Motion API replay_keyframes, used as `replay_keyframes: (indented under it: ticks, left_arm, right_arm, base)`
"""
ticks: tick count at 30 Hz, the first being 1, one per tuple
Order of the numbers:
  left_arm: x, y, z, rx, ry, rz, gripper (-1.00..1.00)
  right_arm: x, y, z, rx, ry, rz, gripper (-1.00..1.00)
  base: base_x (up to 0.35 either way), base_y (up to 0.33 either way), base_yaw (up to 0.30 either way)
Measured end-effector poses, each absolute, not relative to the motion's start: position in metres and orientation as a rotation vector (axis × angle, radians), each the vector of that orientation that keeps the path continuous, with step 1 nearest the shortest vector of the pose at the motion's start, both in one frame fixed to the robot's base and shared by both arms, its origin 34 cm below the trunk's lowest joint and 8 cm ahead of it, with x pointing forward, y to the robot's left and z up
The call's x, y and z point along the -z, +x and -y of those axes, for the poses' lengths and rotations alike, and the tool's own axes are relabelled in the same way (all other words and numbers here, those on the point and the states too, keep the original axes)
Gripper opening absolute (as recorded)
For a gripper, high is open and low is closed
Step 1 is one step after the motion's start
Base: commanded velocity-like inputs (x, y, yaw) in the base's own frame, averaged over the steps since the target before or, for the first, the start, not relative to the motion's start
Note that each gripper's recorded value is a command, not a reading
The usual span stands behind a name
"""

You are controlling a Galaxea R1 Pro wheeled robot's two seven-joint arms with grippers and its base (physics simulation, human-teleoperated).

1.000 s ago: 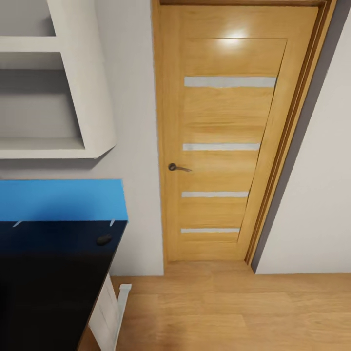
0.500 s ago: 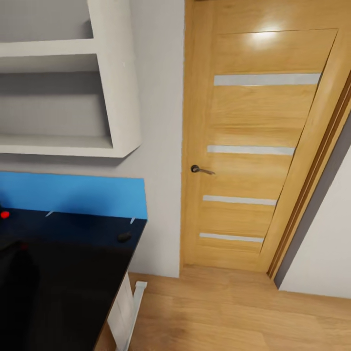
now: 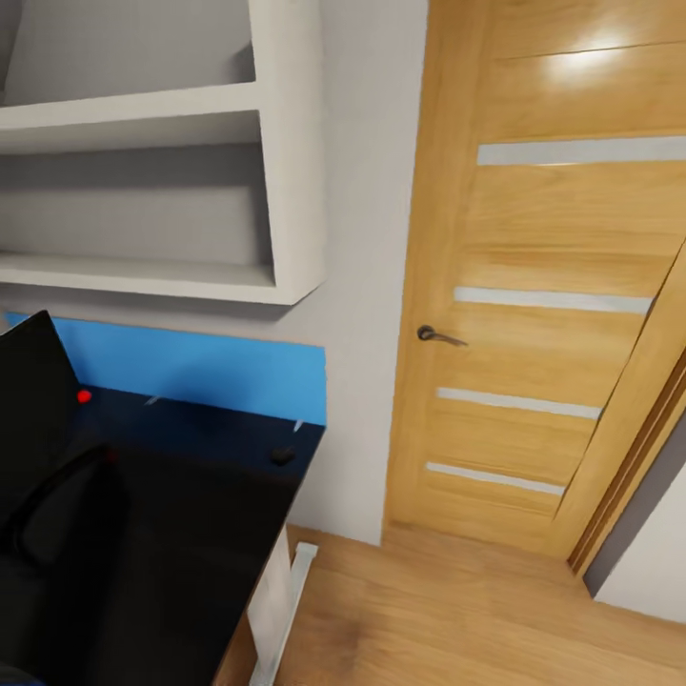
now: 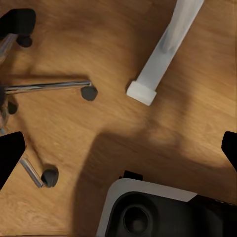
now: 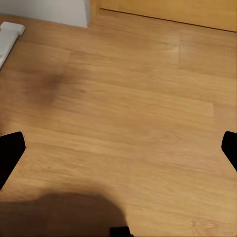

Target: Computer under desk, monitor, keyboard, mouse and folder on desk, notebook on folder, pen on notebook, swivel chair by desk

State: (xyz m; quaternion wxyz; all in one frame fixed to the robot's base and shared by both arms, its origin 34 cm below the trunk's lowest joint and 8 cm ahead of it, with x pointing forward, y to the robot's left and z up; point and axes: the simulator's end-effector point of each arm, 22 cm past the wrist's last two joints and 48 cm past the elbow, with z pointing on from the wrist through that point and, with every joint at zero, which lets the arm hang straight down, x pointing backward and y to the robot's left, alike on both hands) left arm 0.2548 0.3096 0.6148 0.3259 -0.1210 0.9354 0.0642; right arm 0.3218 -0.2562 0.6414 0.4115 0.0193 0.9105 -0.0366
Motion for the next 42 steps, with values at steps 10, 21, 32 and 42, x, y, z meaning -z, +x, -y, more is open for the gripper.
replay_keyframes:
  ticks: [10, 21, 32, 42]
  left_arm:
    - [-0.6147, 0.2549, -0.3091, -0.167, -0.317, -2.452, 1.0]
    - [-0.6146, 0.2549, -0.309, -0.168, -0.319, -2.452, 1.0]
    - [-0.6147, 0.2548, -0.3091, -0.168, -0.318, -2.452, 1.0]
    - [-0.6146, 0.2546, -0.3092, -0.168, -0.318, -2.453, 1.0]
  right_arm:
    - [-0.6414, 0.3221, 0.256, 0.092, 0.048, -2.291, 1.0]
    - [-0.6416, 0.3226, 0.2558, 0.09, 0.046, -2.289, 1.0]
    - [-0.6421, 0.3231, 0.2557, 0.09, 0.046, -2.287, 1.0]
    - [-0.6418, 0.323, 0.2545, 0.086, 0.04, -2.288, 1.0]
  base:
    - [-0.03, 0.0, 0.286]
    - [-0.263, 0.0, 0.286]
    - [-0.141, 0.0, 0.286]
    - [-0.068, 0.0, 0.286]
